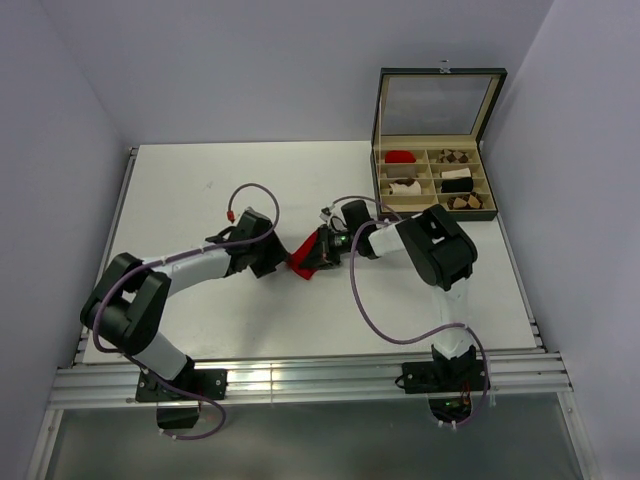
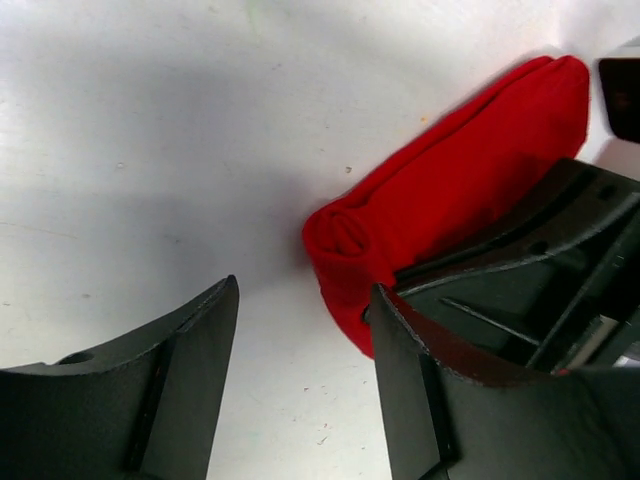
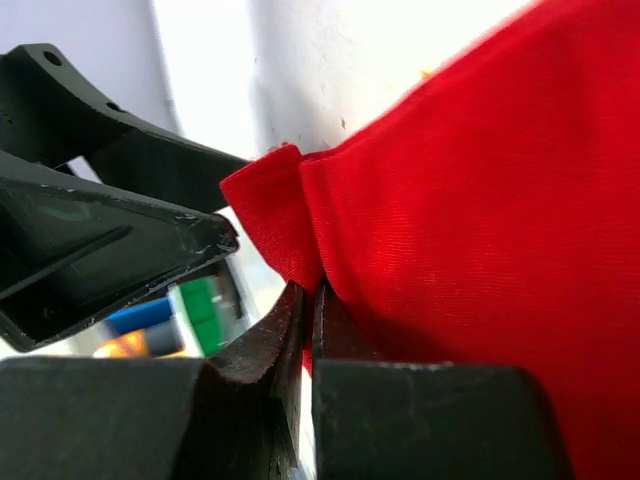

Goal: Roll the socks
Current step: Roll the sock at the center of the board.

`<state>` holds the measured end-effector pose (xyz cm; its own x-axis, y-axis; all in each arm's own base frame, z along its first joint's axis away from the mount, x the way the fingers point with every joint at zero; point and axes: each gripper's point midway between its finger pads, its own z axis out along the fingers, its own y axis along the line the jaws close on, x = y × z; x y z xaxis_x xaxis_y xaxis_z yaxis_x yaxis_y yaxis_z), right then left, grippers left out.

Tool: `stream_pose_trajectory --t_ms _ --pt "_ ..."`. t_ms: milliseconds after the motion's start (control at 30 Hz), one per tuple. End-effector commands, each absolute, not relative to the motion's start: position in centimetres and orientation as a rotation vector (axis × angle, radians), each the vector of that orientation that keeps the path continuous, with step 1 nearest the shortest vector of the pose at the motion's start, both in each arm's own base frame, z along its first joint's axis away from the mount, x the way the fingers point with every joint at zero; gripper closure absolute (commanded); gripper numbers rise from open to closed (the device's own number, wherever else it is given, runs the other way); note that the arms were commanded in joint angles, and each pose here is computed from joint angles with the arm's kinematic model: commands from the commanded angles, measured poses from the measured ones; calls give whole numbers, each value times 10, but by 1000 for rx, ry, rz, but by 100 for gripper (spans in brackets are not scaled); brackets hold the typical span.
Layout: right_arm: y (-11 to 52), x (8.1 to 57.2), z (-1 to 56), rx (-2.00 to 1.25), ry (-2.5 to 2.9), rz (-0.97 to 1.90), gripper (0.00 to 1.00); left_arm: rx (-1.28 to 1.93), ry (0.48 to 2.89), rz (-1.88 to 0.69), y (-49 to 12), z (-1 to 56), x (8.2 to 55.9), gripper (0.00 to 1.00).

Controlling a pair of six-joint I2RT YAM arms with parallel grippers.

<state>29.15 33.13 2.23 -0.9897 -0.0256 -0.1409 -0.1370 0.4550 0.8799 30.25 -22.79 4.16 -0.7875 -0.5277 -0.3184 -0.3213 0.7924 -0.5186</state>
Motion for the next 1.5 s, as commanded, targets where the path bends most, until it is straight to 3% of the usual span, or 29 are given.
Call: stream_pose_trajectory --t_ms 0,300,667,767,1033,1100,1200,1300,1467 --pt "316 265 -16 76 2766 1625 100 -625 2462 -696 -242 59 315 40" --pt "304 254 -35 294 2813 1676 100 -643 2463 -713 -253 54 327 42" --pt "295 261 -43 385 2799 1632 100 -644 2534 -674 -256 35 309 49" --pt "294 265 -43 343 2791 1591 100 -636 2580 -654 -257 22 302 56" --pt "295 284 -14 15 2687 1392 99 -568 2633 -618 -265 11 304 92" --pt "299 288 -1 -63 2640 1337 93 -555 2641 -608 -265 11 304 100" --pt "300 292 16 -229 2558 1192 71 -526 2644 -589 -265 14 305 100" --pt "292 302 34 -349 2468 972 59 -497 2641 -586 -267 17 307 100" --pt "290 302 63 -519 2299 638 55 -454 2645 -578 -271 22 312 100"
